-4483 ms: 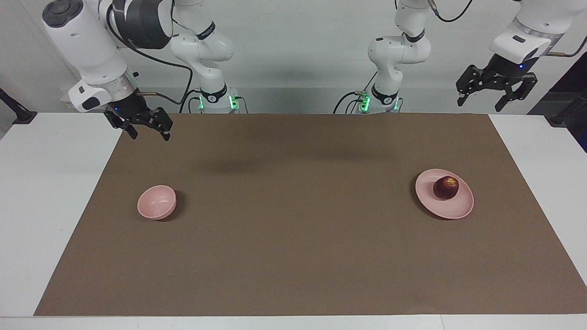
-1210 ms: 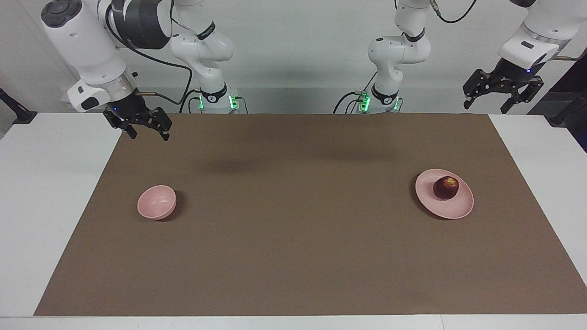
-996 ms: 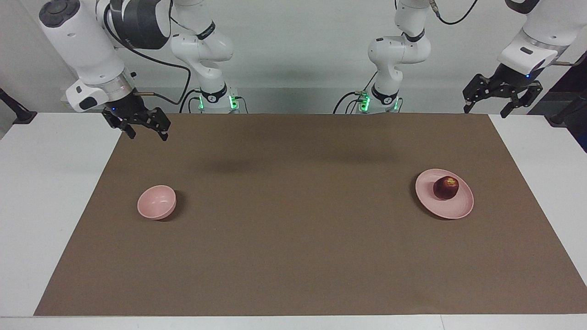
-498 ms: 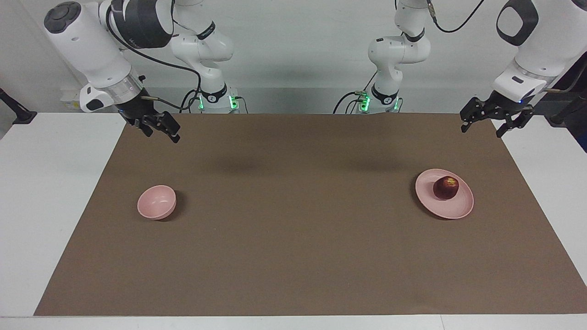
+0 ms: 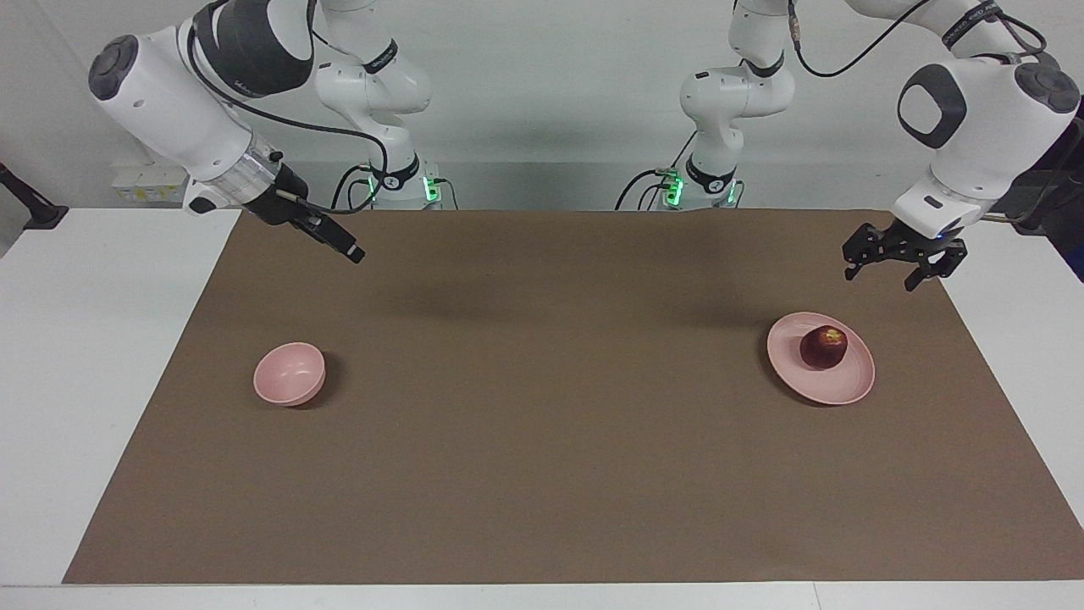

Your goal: Move apple from plate to bowl

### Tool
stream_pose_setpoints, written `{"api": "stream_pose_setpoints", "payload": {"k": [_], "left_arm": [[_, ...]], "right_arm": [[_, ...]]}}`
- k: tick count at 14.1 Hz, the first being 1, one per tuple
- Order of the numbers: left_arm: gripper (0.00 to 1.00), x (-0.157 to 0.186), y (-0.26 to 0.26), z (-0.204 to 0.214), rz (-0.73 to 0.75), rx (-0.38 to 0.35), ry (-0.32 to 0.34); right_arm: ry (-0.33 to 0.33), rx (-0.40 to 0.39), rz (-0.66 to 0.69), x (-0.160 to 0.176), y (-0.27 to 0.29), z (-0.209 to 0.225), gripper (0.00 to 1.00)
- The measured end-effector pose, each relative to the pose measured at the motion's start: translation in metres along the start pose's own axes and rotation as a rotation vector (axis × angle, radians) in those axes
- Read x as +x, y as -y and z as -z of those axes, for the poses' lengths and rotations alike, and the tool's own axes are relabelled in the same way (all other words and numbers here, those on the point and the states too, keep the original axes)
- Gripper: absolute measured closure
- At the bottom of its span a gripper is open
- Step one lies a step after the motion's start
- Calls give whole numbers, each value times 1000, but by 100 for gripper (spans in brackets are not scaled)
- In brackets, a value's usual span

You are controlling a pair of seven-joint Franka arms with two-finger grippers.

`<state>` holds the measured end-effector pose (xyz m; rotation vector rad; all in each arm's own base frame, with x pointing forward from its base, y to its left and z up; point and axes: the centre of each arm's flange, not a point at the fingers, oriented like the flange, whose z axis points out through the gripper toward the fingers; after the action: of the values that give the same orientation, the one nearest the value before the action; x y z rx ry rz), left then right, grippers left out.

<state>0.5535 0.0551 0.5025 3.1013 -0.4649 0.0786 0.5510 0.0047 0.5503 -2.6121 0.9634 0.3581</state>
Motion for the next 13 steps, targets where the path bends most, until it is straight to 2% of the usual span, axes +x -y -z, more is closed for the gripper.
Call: {"api": "stream_pose_setpoints", "payload": {"k": [3,5,8,13], "left_arm": [[0,-3,0,-32,-2,16,-36],[0,-8,-1,-47,-11,12,-25],[0,-11,0,-57,-15,12,-24],[0,-16,-2,-83,-18,16,-29]], "right_arm": [[101,69,-71,-1,6,-19,0],[164,96,-110,2,10,-36,0],[225,113,-136,4,14,-55,0],[360,178,-261,-13,37,-73,0]]}}
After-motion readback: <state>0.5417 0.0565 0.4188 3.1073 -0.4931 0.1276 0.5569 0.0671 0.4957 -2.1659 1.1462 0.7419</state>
